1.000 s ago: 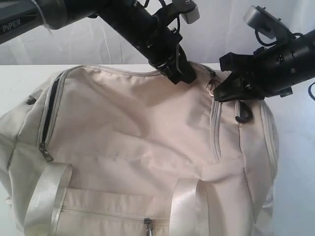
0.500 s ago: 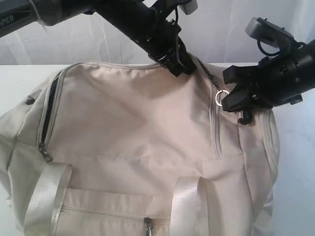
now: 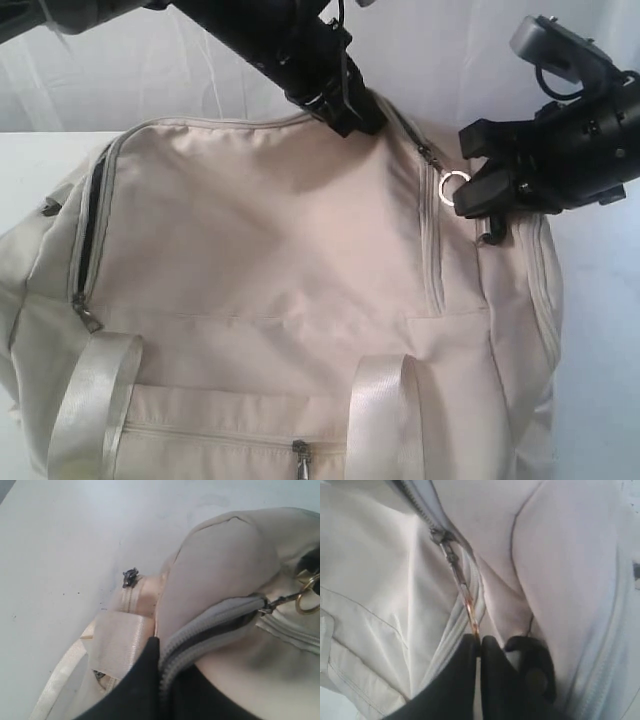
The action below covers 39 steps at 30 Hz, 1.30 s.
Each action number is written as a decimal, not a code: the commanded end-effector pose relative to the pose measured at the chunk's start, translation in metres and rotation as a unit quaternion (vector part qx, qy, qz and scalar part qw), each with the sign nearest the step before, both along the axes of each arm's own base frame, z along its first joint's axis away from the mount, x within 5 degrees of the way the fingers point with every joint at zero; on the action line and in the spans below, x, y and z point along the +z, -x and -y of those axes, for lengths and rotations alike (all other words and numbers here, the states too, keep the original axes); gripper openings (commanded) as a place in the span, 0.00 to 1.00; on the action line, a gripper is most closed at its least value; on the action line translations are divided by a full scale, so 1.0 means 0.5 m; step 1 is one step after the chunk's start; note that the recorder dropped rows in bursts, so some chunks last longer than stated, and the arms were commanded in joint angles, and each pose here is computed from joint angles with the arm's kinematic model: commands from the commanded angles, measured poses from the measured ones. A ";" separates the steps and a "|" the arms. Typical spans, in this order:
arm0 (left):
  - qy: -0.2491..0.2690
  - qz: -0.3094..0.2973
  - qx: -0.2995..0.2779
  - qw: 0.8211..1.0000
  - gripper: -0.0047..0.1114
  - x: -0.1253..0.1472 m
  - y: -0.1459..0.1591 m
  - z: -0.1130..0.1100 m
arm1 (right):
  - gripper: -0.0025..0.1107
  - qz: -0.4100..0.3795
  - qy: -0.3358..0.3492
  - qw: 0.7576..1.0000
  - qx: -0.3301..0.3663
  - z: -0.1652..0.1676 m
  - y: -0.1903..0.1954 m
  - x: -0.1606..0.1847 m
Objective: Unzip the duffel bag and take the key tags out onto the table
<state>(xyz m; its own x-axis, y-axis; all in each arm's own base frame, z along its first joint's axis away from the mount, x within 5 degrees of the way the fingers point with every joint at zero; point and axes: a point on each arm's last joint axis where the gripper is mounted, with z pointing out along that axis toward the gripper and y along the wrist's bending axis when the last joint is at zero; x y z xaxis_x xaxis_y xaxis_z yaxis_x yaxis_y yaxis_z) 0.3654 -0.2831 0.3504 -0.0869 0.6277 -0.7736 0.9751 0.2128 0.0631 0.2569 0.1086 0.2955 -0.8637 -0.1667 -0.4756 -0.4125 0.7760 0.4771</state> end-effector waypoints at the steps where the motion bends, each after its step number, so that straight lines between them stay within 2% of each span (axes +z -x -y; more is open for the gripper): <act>1: 0.065 0.037 0.038 0.996 0.04 0.077 0.003 -0.025 | 0.02 -0.005 0.027 0.999 0.017 0.015 0.032 -0.001; 12: 0.061 0.023 0.048 0.997 0.04 0.065 -0.003 -0.023 | 0.02 0.013 0.008 1.000 0.022 0.026 0.107 0.037; 20: 0.045 -0.018 0.063 0.997 0.04 0.006 -0.030 -0.008 | 0.02 0.017 -0.004 1.000 0.022 0.036 0.164 0.039; 26: 0.044 -0.025 0.079 0.996 0.04 -0.026 -0.053 -0.005 | 0.02 0.008 -0.007 1.000 0.023 0.044 0.203 0.028; 39: 0.045 -0.018 0.111 0.993 0.04 -0.037 -0.081 -0.025 | 0.02 -0.011 -0.015 0.999 0.027 0.057 0.281 -0.015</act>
